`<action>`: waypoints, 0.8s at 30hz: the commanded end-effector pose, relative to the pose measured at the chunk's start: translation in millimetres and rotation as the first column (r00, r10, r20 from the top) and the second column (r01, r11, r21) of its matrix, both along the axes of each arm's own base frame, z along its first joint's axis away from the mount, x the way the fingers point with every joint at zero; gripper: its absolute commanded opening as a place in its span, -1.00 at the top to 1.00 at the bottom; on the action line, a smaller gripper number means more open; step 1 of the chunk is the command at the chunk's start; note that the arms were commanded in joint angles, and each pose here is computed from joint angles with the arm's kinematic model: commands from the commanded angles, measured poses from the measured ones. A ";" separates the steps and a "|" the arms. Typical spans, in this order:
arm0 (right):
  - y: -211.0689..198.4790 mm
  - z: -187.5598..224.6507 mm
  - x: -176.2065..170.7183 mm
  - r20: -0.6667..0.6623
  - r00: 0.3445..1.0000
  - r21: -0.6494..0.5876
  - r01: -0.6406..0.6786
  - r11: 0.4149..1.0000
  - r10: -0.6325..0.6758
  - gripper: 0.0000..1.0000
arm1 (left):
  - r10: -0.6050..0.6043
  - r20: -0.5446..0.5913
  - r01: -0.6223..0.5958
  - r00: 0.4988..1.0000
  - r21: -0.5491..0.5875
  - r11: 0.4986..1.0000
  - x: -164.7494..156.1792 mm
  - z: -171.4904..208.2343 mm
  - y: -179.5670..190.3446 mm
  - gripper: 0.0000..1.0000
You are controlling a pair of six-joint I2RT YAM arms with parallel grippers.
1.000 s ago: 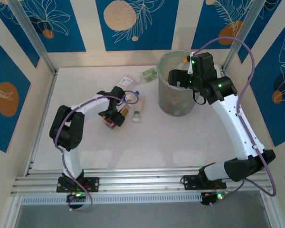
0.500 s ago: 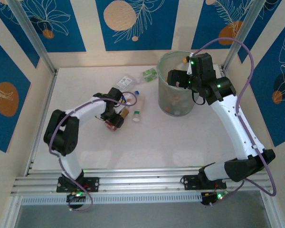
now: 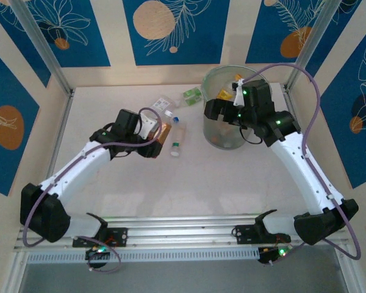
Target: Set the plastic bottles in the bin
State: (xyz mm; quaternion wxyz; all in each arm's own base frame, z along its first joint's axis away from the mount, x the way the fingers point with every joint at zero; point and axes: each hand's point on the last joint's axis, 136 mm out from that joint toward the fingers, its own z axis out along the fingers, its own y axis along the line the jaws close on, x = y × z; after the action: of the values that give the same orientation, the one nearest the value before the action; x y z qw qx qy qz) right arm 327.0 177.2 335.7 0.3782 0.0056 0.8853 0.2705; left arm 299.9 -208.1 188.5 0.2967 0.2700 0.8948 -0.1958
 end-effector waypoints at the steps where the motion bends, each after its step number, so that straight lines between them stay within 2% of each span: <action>1: 35.7 11.2 -7.4 0.006 0.993 0.159 -0.117 0.980 0.117 -0.97 | -0.068 0.082 0.083 0.994 -0.204 0.975 -3.2 35.8 -31.2 -0.19; 4: 57.8 12.4 -8.8 0.017 0.982 0.209 -0.190 0.959 0.190 -0.94 | -0.107 0.130 0.140 0.986 -0.273 0.952 -6.6 51.8 -42.8 -0.18; 11: 91.6 6.7 -8.2 0.001 0.962 0.217 -0.265 0.940 0.271 -0.94 | -0.172 0.204 0.238 0.964 -0.370 0.898 -14.9 78.2 -64.7 -0.19; 18: 118.5 4.1 -13.2 -0.002 0.937 0.212 -0.342 0.916 0.350 -0.94 | -0.204 0.248 0.292 0.947 -0.400 0.869 -18.2 93.7 -78.7 -0.19; 24: 125.5 -0.9 -11.2 -0.011 0.933 0.203 -0.350 0.914 0.360 -0.93 | -0.238 0.294 0.349 0.926 -0.421 0.837 -25.0 107.9 -88.3 -0.19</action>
State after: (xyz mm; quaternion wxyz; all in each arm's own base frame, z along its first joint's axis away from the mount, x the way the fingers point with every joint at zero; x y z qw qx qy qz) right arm 315.8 296.0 323.3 0.2937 -0.0971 0.8586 0.4087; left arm 285.7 -284.6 267.1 0.3974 0.3236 0.7685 -0.3830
